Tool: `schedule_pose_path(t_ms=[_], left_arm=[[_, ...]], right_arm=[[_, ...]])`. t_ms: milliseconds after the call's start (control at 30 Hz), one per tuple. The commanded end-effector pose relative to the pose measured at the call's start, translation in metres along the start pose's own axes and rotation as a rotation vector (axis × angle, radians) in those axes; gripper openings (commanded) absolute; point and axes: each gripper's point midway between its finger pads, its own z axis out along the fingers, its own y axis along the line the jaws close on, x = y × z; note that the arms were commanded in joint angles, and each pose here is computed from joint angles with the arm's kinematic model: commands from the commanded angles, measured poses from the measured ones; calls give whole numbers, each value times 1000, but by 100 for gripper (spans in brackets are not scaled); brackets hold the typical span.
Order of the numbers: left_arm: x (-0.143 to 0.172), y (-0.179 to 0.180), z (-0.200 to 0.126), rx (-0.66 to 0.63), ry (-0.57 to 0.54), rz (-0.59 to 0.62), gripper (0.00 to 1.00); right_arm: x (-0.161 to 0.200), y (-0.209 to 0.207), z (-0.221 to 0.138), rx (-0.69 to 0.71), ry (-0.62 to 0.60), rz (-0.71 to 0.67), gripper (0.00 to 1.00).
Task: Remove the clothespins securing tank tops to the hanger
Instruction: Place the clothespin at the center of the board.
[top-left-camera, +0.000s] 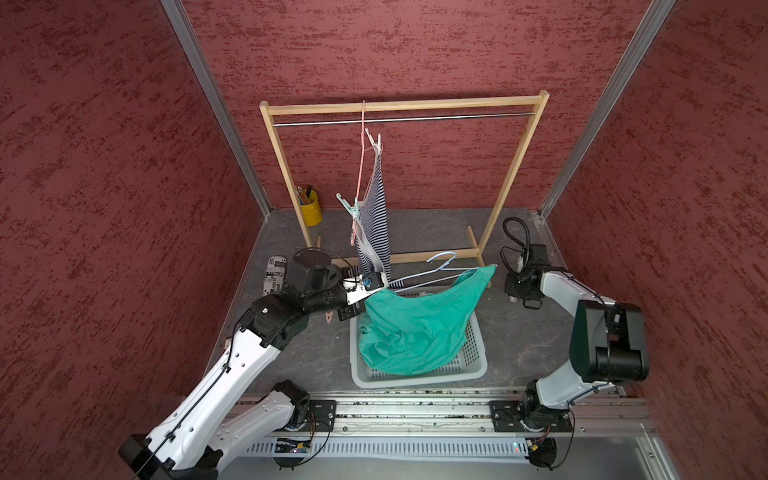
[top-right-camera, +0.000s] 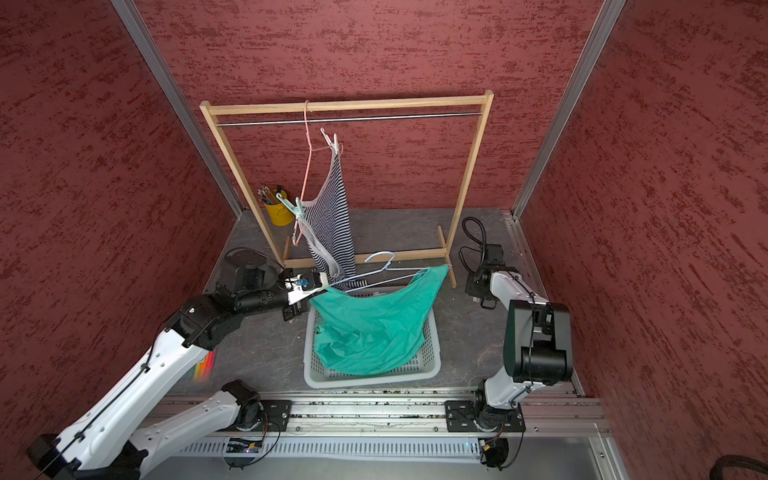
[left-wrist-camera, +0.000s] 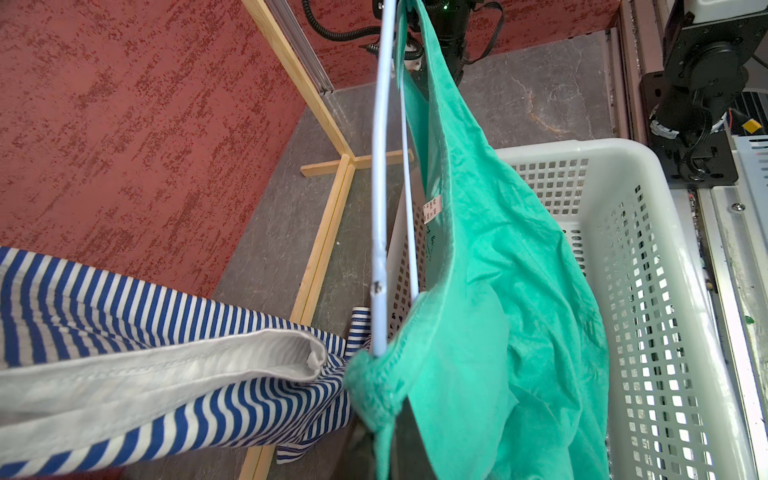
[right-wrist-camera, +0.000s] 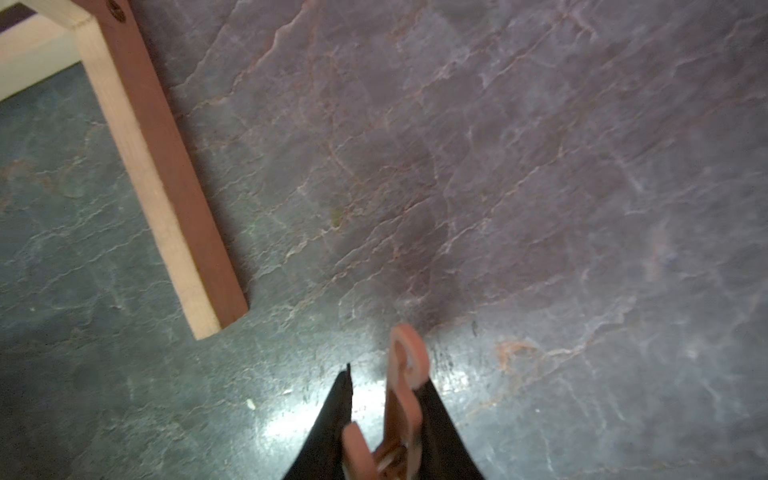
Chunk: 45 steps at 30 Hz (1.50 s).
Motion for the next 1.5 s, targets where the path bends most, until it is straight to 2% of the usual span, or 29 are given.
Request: schedule_pose_path(t_ms=[0,333,567,833,933,1067,1100,1133,1200,1300,1467], left_arm=[[-3,0,0,1,-20,1,0],[1,1,3,4,-2,-8,0],[2,0,2,4,1,-8,0],[4,-1,4,9,4,-12,0],[1,-1,3,10,-11,-9,0],[-5,-2,2,17,-38,-17,0],[-7,-2,1,20,-43,-18,0],[-8,-2,1,22,-47,-18,0],[-9,-1,1,17,-50,-22,0],[-10,-1,1,18,-52,-31,0],[-8,-1,2,18,-41,-35,0]], right_arm=[[-5,0,3,83,11,-54,4],[15,5,25,105,94,-96,21],[23,7,33,88,119,-113,49],[18,18,25,15,81,-104,59],[1,28,2,-45,4,-85,62],[-24,29,-46,-66,-137,-72,75],[-29,23,-62,-41,-179,-69,83],[-33,17,-77,-12,-218,-63,98],[-40,5,-102,36,-281,-47,99],[-49,0,-146,26,-395,-18,99],[-58,17,-226,-149,-627,8,99]])
